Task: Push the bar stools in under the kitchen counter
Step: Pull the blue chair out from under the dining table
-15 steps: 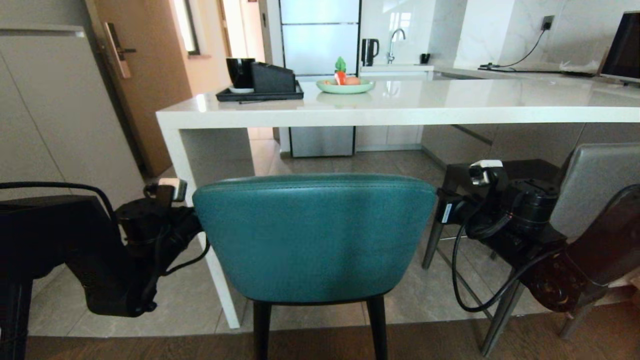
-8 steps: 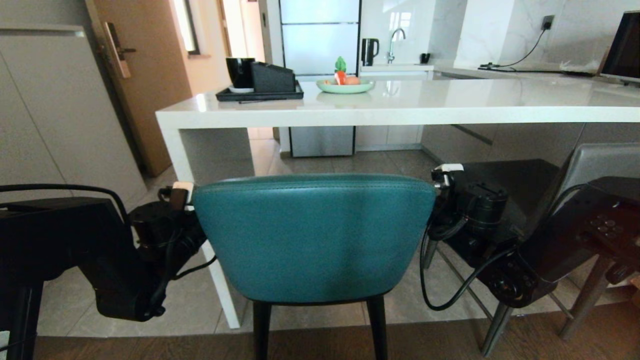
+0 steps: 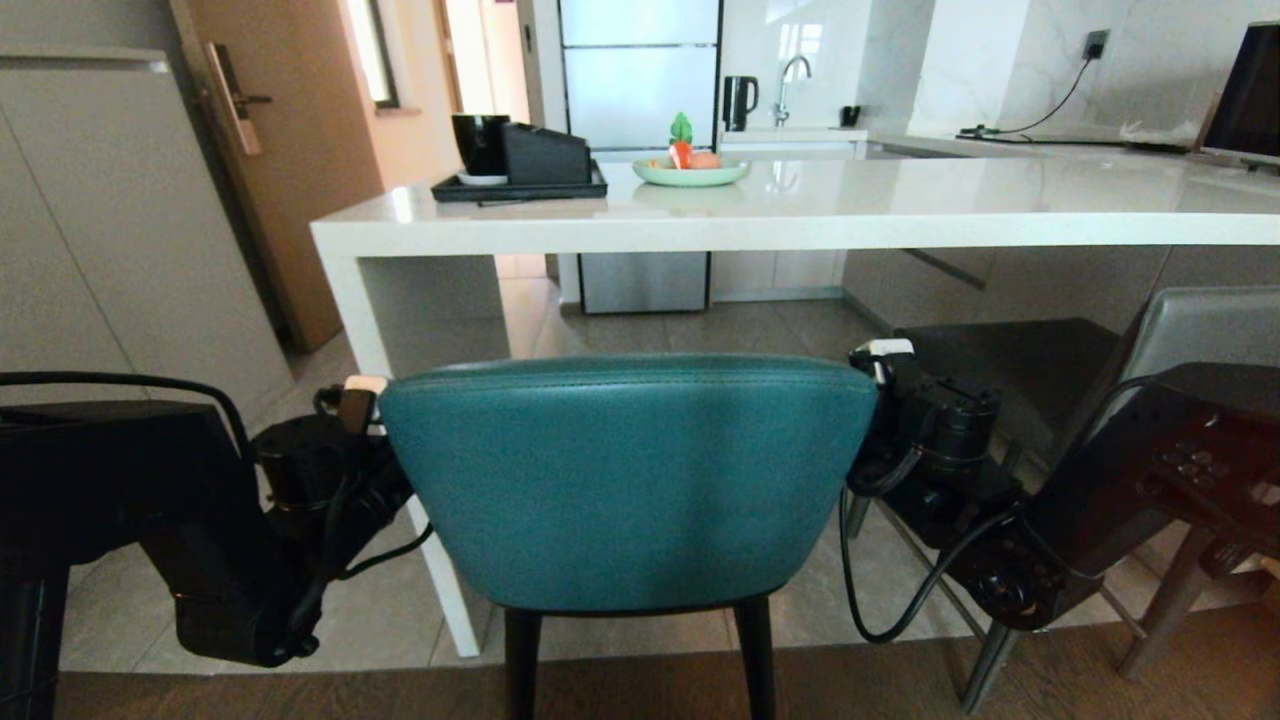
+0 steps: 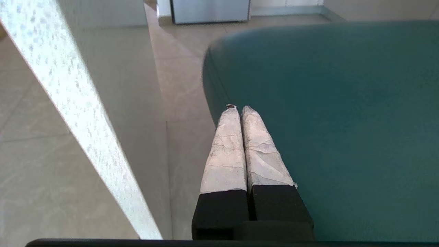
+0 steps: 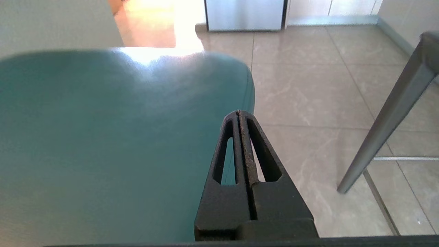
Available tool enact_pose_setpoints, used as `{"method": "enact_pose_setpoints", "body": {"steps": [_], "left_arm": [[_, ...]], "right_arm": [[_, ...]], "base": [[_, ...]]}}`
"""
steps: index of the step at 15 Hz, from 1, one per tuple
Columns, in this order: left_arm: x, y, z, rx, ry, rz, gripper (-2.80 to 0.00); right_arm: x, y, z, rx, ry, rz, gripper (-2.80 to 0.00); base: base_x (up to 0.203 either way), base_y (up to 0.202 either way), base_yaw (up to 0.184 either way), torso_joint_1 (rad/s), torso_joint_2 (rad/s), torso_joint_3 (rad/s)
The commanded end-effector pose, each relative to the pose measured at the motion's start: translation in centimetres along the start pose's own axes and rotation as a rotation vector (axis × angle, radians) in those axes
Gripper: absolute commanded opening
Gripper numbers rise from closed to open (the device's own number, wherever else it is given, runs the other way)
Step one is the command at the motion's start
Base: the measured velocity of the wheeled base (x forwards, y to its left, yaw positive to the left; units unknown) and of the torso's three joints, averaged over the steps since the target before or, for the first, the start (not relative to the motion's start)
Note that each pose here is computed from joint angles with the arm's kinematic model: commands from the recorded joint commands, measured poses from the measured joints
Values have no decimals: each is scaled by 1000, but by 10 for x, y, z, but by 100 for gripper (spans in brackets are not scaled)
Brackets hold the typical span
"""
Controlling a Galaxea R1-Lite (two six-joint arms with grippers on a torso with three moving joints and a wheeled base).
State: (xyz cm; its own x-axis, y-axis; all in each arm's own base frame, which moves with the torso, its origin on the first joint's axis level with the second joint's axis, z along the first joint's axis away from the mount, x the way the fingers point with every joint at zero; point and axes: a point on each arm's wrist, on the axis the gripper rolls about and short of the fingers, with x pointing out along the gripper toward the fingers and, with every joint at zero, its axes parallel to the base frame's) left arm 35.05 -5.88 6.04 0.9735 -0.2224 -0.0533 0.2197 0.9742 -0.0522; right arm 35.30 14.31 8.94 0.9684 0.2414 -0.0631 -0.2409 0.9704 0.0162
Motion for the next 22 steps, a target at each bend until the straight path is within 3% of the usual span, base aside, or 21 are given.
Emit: {"method": "enact_pose_setpoints", "body": {"steps": [1,13,22], "left_arm": [[-4,0,4,1,-11,0,-280],[-17,-8,0,1,32,-18,-280],[-17,-10,-4,4,46,-26,-280]], "right_arm": [[-3,4,0,-3,0,-3,-280],[-14,2,-4,-4,18,-7,-280],[-13,2,-5,-2,20,-7,-280]], "base": [[0,0,0,0,0,0],[0,0,0,0,0,0],[-178,0,-1,0,1,3]]}}
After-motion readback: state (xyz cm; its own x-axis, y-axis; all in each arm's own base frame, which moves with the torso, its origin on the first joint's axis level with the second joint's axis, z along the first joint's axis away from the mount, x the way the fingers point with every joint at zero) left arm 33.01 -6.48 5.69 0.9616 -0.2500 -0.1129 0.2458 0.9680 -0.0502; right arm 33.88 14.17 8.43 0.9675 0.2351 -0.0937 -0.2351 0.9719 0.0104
